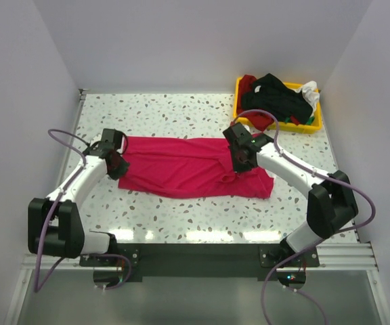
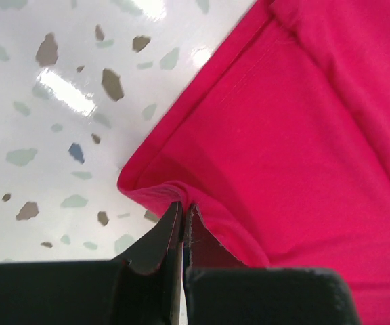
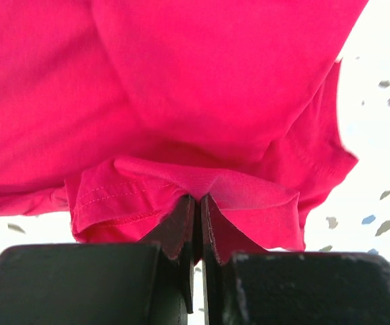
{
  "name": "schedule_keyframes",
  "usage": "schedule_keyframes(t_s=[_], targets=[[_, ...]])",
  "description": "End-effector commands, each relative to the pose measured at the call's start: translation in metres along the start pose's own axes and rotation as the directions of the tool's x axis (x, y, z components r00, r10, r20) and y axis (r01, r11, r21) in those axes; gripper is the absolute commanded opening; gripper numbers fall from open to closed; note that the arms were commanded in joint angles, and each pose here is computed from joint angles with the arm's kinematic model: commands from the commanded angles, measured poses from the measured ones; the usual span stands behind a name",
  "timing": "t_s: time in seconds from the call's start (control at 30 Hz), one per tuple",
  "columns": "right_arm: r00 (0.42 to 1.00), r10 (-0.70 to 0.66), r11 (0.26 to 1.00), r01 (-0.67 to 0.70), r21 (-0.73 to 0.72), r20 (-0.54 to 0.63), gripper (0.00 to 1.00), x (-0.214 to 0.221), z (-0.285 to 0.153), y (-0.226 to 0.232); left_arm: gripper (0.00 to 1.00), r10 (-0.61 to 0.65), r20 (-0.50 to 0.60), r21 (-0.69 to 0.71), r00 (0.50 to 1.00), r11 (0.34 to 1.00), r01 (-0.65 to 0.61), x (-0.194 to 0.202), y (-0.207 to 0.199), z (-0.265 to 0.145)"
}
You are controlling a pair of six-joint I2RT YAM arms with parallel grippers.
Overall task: Fold and stack the t-shirts
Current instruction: Fold the tshirt
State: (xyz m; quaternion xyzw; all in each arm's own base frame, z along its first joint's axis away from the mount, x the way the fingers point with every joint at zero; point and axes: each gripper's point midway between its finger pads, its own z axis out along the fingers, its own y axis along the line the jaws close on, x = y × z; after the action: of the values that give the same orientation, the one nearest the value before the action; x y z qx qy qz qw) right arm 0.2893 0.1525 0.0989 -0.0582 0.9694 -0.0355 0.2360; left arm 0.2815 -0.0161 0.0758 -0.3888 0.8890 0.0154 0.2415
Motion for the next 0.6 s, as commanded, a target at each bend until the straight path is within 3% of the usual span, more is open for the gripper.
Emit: schedule_keyframes(t_s=[0.0,0.3,0.57], targets=[[0.996,0.022,1.000,-0.020,-0.022,0.084,0.00,-0.040,-0.001,0.000,0.00,-0.014,0.087,0.051,0.996,0.999,0.009,-0.035,-0.025,0.000],[0.982,0.112,0.994,-0.111,-0.020,0.154,0.00,-0.087,0.017,-0.019,0.00,-0.027,0.111,0.022,0.993,0.999,0.025,-0.060,-0.043,0.021],[0.984,0.079,0.997,-0.075,-0.030,0.159,0.00,-0.110,0.047,-0.024,0.00,-0.028,0.145,0.022,0.989,0.999,0.025,-0.076,-0.058,0.037]])
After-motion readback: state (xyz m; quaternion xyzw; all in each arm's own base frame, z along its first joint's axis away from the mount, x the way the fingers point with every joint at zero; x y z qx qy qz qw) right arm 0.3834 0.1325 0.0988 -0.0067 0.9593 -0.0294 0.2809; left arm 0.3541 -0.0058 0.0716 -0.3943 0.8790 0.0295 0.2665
